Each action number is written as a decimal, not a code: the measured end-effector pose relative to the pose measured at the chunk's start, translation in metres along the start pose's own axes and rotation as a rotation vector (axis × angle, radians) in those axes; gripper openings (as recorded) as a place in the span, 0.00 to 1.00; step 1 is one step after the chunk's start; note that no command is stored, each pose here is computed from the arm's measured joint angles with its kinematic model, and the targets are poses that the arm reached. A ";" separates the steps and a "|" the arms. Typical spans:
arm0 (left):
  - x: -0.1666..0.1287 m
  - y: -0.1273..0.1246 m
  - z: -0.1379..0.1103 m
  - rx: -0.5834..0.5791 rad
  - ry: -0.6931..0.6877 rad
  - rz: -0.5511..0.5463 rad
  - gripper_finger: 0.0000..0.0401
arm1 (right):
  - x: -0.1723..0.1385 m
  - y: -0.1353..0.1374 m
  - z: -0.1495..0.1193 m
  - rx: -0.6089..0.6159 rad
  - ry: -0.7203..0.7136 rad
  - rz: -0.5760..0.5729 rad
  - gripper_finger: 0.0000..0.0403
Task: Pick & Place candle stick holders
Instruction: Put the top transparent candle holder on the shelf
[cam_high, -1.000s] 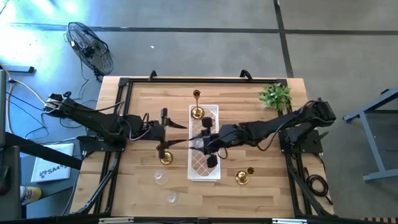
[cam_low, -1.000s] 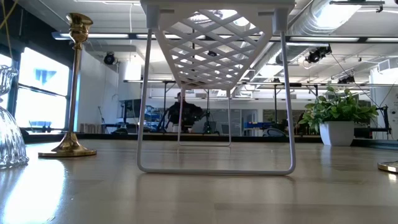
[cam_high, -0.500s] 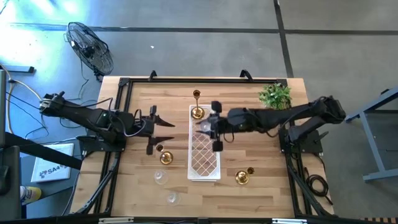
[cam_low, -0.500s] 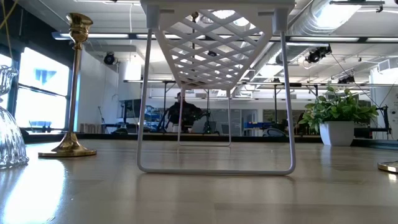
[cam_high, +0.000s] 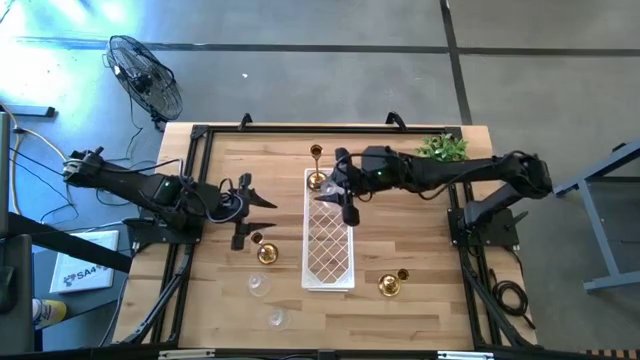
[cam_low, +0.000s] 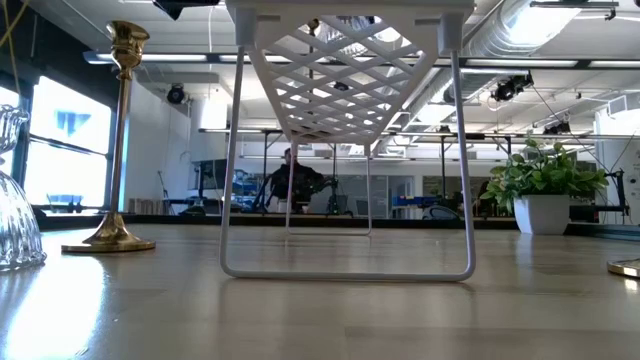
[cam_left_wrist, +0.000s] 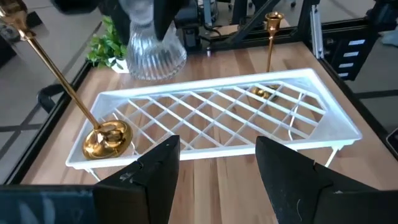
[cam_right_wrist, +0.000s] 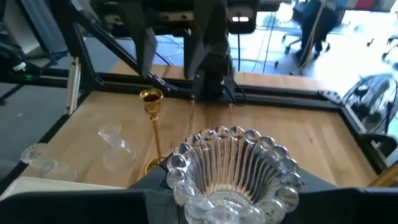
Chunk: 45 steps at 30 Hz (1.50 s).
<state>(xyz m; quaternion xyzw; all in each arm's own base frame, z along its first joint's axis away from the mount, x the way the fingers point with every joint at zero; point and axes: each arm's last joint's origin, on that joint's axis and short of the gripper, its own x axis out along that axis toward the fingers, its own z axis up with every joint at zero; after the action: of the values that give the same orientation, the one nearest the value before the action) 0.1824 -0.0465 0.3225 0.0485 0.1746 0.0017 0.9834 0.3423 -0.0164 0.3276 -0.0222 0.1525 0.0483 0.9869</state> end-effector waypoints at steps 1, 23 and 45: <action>0.000 0.000 0.000 0.000 0.001 -0.004 0.51 | 0.001 -0.001 -0.001 0.013 0.004 0.001 0.27; 0.000 0.000 -0.003 -0.014 0.028 0.003 0.51 | 0.003 -0.020 -0.074 0.043 -0.153 -0.004 0.27; -0.002 0.001 -0.001 -0.019 0.006 0.010 0.51 | 0.002 -0.024 -0.078 0.055 -0.120 -0.008 0.27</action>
<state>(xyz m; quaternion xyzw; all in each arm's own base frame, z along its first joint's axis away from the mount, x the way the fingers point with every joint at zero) 0.1804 -0.0456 0.3226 0.0399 0.1771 0.0086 0.9833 0.3238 -0.0447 0.2537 0.0072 0.0945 0.0414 0.9946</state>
